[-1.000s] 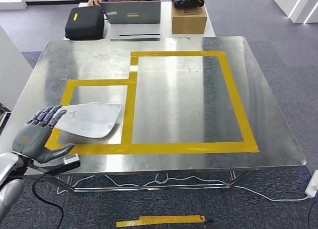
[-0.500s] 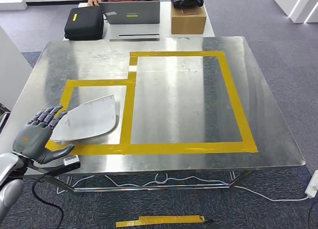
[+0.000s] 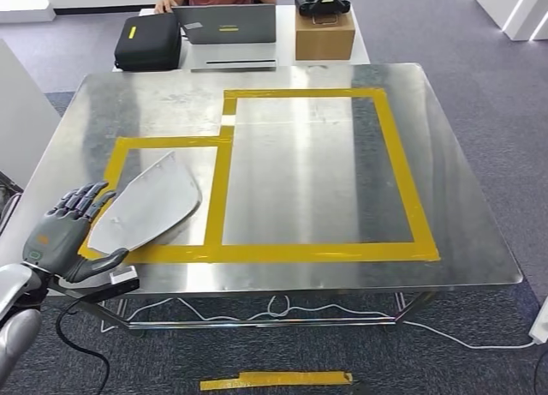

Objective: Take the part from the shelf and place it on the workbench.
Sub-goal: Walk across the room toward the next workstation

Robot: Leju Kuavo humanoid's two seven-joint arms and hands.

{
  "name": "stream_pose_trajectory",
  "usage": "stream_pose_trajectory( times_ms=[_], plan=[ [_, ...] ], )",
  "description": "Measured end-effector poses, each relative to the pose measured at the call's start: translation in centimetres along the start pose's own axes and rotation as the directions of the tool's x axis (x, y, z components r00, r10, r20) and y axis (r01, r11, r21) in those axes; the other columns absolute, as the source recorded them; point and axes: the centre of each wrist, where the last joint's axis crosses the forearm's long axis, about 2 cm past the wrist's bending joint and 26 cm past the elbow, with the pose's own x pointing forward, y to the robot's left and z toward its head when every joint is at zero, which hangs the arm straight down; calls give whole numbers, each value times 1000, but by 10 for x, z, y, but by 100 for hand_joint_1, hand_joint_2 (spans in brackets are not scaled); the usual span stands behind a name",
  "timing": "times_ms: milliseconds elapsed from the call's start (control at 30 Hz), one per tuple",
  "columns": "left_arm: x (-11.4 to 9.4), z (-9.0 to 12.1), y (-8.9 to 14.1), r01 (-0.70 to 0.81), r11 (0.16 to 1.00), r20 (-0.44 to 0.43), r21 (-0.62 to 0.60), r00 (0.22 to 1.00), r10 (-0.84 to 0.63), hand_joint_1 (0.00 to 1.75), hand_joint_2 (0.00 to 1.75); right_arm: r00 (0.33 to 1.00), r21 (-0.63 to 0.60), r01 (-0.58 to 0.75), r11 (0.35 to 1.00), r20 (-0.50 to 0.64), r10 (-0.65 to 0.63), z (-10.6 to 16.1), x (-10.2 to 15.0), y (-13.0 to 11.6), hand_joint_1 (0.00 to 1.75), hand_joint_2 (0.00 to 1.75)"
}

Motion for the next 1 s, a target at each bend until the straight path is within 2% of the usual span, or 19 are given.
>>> stream_pose_trajectory(
  times_ms=[1000],
  plan=[
    [2,2,-1,-20,999,-24,-32,1000,20,0,0,997,-2,43,999,-61,-43,4,-5,2,0,0]
  ],
)
